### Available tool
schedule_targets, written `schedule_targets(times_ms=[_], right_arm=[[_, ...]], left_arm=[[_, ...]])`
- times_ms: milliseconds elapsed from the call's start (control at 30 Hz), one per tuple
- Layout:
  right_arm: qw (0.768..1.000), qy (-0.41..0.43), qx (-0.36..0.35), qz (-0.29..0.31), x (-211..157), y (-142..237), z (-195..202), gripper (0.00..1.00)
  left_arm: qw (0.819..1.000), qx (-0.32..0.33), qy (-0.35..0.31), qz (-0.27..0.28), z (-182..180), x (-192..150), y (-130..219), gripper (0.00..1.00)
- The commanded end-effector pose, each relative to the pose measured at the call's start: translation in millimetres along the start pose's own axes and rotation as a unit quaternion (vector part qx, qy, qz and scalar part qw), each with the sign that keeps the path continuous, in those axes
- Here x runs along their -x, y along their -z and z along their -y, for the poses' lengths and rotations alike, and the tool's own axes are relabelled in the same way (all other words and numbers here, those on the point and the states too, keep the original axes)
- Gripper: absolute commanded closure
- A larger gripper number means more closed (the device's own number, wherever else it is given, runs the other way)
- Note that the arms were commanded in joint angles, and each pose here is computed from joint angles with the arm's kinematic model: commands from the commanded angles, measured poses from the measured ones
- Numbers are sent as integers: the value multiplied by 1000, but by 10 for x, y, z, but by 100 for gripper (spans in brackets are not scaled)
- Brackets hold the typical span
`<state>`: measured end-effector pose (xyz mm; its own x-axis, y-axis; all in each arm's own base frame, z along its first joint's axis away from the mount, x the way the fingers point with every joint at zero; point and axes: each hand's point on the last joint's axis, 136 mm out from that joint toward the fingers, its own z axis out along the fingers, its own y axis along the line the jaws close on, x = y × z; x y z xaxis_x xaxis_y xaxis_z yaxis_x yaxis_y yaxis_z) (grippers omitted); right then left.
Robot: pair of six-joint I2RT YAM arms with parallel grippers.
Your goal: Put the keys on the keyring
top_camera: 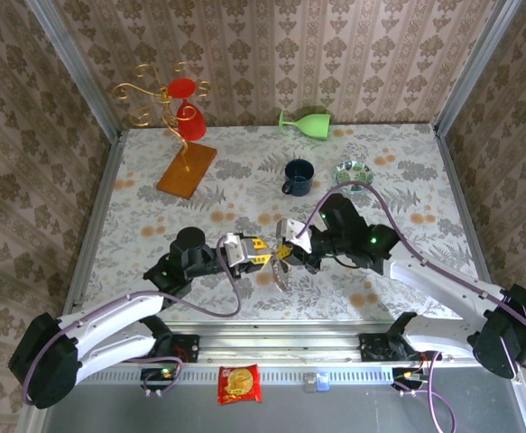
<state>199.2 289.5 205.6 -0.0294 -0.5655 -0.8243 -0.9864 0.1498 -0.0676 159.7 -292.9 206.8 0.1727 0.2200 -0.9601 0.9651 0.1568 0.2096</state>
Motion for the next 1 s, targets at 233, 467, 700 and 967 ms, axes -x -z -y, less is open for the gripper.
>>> schedule_targets(times_ms=[233, 467, 700, 967], right_arm=[[992, 77, 13, -96, 14, 1, -31, 100], [986, 113, 18, -119, 81, -81, -56, 100], [985, 118, -9, -128, 106, -90, 27, 100], [986, 100, -21, -129, 26, -61, 46, 100]], left_arm=[[1000, -8, -22, -19, -3, 65, -2, 78], [999, -20, -22, -14, 24, 96, -21, 80], [999, -20, -20, -16, 34, 74, -10, 78], [1000, -19, -14, -16, 54, 59, 13, 75]])
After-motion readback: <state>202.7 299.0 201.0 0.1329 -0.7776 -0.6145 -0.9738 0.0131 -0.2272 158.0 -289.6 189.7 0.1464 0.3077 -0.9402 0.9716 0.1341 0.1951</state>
